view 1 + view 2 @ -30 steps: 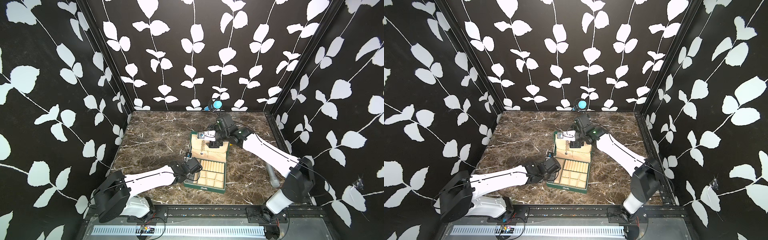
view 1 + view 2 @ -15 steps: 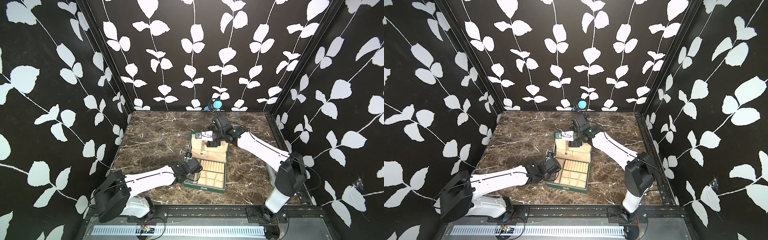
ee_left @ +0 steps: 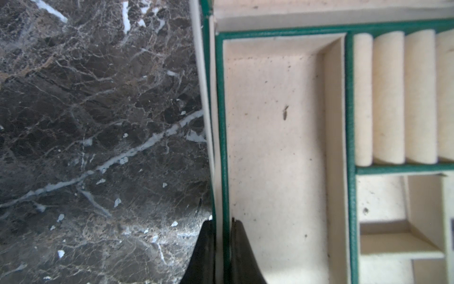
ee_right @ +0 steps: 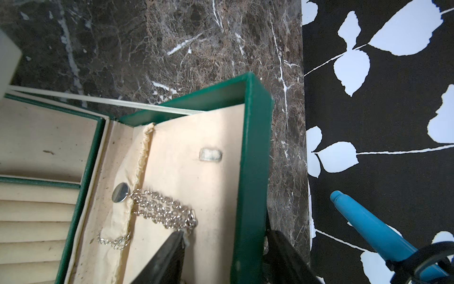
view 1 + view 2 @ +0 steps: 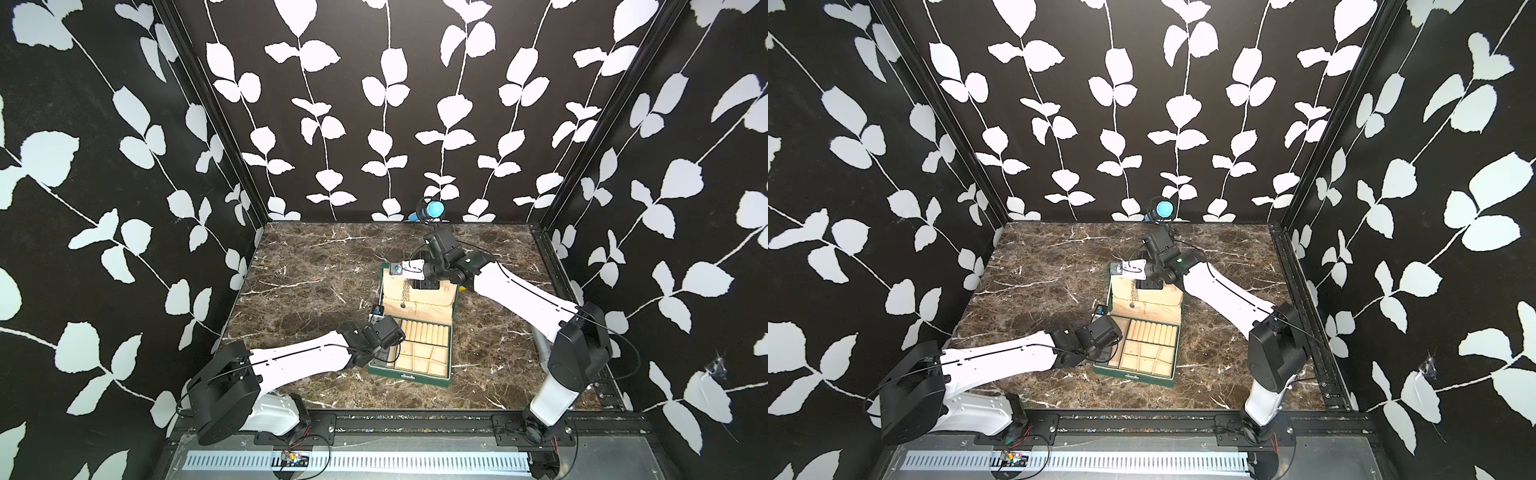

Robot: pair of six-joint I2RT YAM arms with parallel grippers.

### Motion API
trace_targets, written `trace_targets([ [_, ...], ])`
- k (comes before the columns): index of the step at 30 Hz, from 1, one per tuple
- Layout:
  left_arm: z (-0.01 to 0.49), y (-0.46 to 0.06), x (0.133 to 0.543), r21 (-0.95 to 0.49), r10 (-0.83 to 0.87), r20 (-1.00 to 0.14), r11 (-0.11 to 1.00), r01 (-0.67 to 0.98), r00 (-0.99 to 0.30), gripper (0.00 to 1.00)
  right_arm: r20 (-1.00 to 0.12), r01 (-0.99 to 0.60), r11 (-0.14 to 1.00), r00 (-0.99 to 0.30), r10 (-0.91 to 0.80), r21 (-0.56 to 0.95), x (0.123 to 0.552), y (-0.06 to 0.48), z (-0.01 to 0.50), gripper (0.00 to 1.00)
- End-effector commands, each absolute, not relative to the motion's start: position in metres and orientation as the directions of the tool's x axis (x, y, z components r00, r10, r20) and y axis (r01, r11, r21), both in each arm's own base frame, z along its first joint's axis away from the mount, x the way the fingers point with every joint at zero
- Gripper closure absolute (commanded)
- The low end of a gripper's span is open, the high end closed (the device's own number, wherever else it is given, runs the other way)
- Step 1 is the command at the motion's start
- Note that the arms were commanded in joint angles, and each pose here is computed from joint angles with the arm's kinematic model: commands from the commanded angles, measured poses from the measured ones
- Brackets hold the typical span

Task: Put jewelry chain into jewelry box
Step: Close the fastener on the jewelry box.

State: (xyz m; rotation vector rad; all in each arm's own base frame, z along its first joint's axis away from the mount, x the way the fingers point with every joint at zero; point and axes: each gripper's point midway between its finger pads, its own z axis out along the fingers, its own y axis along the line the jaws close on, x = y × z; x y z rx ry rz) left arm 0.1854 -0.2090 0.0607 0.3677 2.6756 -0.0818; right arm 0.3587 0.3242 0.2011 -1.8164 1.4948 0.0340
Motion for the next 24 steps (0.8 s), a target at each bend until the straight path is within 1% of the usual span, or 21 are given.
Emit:
trace_targets([
  [1, 0.054, -0.203, 0.174, 0.043, 0.309, -0.383, 0.947, 0.318, -0.871, 0.92, -0.485, -0.832, 0.016, 0.307, -0.819, -0.554, 0.369, 0.329, 0.209, 0.46],
  [14, 0.053, -0.203, 0.174, 0.045, 0.312, -0.383, 0.946, 0.32, -0.869, 0.92, -0.47, -0.823, 0.022, 0.301, -0.83, -0.567, 0.374, 0.33, 0.205, 0.58],
  [24, 0.052, -0.203, 0.173, 0.047, 0.317, -0.381, 0.945, 0.324, -0.868, 0.92, -0.453, -0.821, 0.015, 0.3, -0.839, -0.571, 0.375, 0.332, 0.197, 0.62],
])
